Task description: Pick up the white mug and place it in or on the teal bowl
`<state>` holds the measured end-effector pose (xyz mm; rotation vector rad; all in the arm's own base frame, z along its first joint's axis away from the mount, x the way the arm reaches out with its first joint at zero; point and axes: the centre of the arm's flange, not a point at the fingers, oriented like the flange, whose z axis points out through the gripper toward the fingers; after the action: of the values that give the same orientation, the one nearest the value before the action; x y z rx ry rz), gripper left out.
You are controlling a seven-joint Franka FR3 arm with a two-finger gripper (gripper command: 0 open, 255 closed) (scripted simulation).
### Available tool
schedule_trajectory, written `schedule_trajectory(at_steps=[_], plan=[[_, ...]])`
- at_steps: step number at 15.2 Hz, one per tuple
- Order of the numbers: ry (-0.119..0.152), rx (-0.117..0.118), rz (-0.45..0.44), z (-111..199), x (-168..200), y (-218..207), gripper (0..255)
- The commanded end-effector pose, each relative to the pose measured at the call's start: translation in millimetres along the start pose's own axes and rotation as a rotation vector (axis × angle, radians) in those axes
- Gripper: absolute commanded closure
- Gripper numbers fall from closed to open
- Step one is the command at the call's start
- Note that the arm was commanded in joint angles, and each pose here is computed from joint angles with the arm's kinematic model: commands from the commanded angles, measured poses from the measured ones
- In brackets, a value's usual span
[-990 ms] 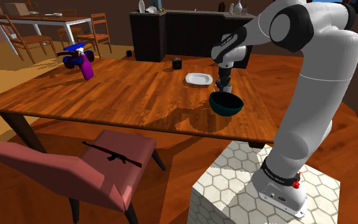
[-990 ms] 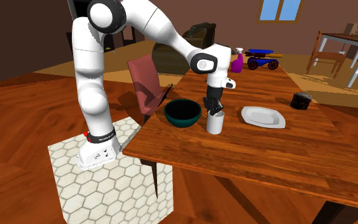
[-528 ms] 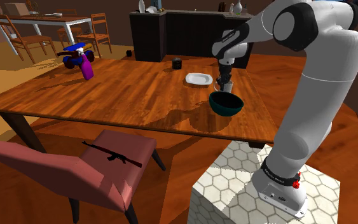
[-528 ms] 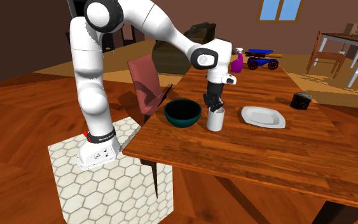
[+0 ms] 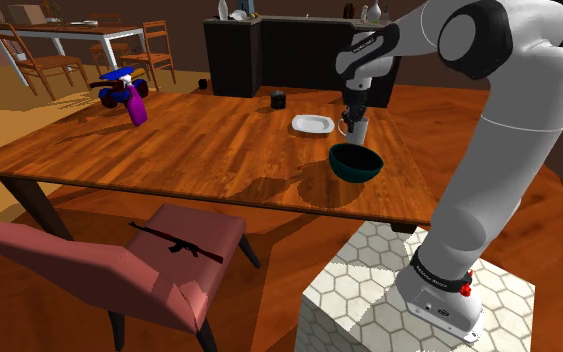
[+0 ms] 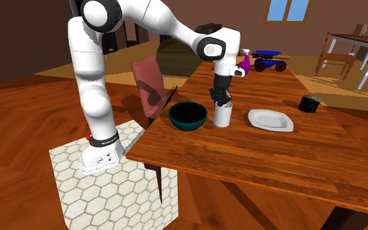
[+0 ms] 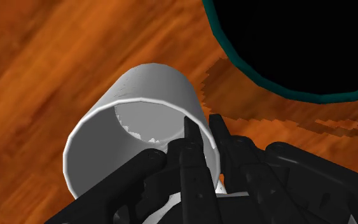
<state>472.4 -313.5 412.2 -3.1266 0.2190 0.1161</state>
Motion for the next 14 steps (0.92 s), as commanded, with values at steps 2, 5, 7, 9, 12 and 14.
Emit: schedule_trajectory(at_steps=[2, 5, 7, 9, 12, 14], plan=[[0.0, 0.0, 0.0, -15.2, -1.8, 0.1, 255], [0.0, 0.0, 0.0, -31.0, -2.9, 0.1, 255], [0.0, 0.0, 0.0, -41.6, -3.7, 0.1, 255], [0.0, 0.0, 0.0, -52.1, -4.5, 0.1, 255], [0.0, 0.0, 0.0, -67.9, -5.7, 0.1, 255], [0.0, 0.0, 0.0, -78.4, -6.4, 0.1, 255]])
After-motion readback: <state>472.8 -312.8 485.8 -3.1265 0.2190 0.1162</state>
